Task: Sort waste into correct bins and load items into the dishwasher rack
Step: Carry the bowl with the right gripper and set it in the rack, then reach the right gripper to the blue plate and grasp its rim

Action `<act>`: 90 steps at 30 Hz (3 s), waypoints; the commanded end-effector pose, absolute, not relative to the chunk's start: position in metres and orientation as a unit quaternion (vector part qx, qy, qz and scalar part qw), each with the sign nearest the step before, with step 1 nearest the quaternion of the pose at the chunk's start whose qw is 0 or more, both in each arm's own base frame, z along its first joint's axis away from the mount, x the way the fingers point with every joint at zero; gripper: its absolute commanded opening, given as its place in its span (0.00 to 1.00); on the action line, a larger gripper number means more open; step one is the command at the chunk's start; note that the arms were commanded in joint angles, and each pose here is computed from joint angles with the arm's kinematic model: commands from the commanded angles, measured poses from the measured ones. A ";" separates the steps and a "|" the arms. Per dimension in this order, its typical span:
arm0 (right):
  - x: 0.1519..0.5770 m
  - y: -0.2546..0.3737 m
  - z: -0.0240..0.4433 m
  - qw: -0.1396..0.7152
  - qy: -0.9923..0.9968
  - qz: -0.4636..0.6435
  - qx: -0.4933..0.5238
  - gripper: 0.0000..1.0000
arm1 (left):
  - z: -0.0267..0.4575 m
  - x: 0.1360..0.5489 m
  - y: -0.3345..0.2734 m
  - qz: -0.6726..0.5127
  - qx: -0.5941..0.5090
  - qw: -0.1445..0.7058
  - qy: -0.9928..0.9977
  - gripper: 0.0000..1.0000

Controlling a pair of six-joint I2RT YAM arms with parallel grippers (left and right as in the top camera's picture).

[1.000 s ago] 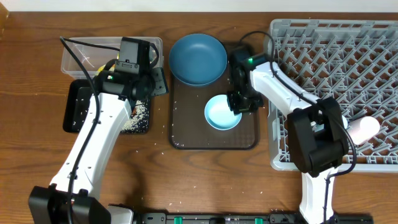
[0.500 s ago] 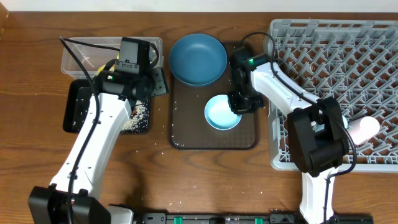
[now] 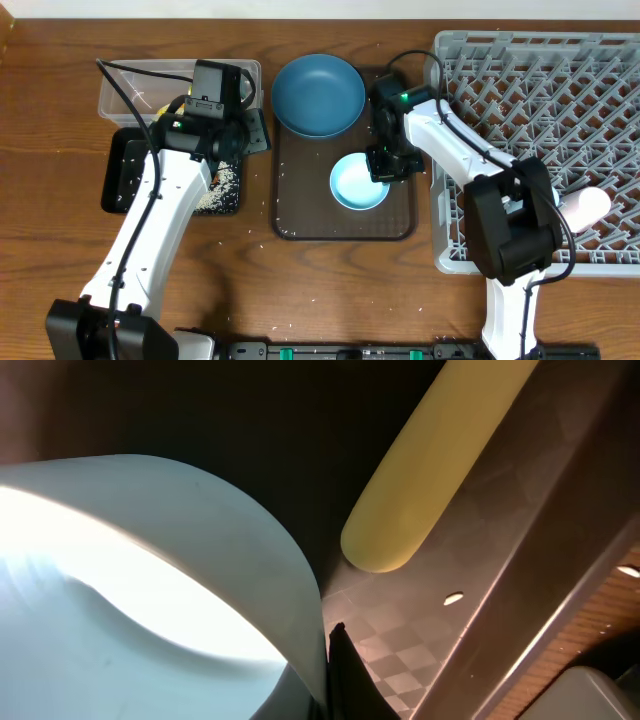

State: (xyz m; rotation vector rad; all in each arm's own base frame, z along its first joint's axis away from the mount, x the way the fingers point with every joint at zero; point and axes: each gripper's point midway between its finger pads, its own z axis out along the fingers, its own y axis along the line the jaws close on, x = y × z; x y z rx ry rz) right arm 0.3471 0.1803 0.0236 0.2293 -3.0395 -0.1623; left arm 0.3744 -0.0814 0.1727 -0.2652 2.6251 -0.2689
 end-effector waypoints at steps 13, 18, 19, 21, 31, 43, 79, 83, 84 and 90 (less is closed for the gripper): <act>0.411 0.109 0.208 -0.213 -0.977 0.021 -0.021 0.01 | 0.178 0.378 -0.080 -0.097 -0.098 0.250 0.958 0.86; 0.420 0.010 0.262 -0.317 -0.912 0.188 -0.180 0.01 | 0.178 0.378 -0.080 -0.097 -0.098 0.250 0.958 0.89; 0.420 -0.006 0.269 -0.331 -0.895 0.217 -0.205 0.01 | 0.178 0.378 -0.080 -0.097 -0.098 0.250 0.958 0.90; 0.424 -0.033 0.281 -0.356 -0.862 0.265 -0.244 0.01 | 0.178 0.378 -0.080 -0.097 -0.098 0.250 0.958 0.91; 0.470 -0.096 0.314 -0.400 -0.733 0.491 -0.247 0.01 | 0.178 0.378 -0.080 -0.097 -0.098 0.250 0.958 0.95; 0.533 -0.092 0.244 -0.334 -0.745 0.560 -0.139 0.01 | 0.178 0.378 -0.080 -0.097 -0.098 0.250 0.958 0.95; 0.526 -0.045 0.154 -0.270 -0.807 0.523 -0.056 0.01 | 0.178 0.378 -0.080 -0.097 -0.098 0.250 0.958 0.96; 0.526 -0.040 0.154 -0.272 -0.807 0.522 -0.052 0.01 | 0.178 0.378 -0.080 -0.097 -0.098 0.250 0.958 0.96; 0.526 -0.039 0.154 -0.272 -0.807 0.521 -0.051 0.01 | 0.178 0.378 -0.080 -0.097 -0.098 0.250 0.958 0.96; 0.527 -0.033 0.152 -0.274 -0.811 0.514 -0.045 0.01 | 0.178 0.378 -0.080 -0.097 -0.098 0.250 0.958 0.96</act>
